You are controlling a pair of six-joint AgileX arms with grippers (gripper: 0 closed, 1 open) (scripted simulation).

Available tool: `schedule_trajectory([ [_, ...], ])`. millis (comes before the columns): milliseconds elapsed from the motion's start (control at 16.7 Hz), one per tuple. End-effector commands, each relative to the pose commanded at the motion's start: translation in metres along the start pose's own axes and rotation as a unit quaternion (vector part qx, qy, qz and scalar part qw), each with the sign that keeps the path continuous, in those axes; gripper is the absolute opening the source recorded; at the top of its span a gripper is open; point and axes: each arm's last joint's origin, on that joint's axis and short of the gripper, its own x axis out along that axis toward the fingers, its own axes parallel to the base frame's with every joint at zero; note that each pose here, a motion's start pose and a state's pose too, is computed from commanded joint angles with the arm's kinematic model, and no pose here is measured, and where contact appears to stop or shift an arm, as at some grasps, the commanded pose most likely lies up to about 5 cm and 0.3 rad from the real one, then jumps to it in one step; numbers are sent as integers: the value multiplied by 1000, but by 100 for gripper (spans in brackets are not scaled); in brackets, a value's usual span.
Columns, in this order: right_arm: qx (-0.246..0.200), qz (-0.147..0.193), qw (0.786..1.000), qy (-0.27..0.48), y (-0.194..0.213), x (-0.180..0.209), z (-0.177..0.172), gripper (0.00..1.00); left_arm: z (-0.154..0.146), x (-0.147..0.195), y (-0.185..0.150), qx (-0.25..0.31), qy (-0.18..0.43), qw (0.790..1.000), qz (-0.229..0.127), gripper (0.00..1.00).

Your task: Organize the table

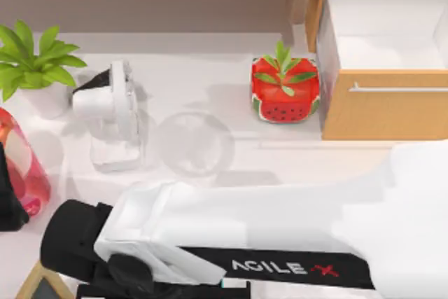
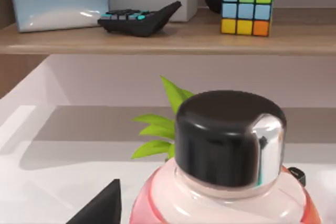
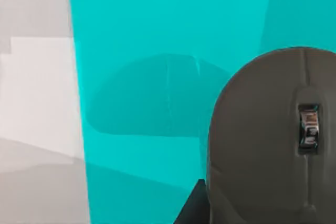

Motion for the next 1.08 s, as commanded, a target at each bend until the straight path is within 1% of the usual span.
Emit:
schedule_trajectory([
  [600, 0, 0, 1000, 0, 0, 0, 0, 98, 0, 0, 0, 0, 0, 1000, 0, 100],
  [660, 0, 0, 1000, 0, 0, 0, 0, 100, 0, 0, 0, 0, 0, 1000, 0, 100],
  [1080, 0, 0, 1000, 0, 0, 0, 0, 100, 0, 0, 0, 0, 0, 1000, 0, 100],
])
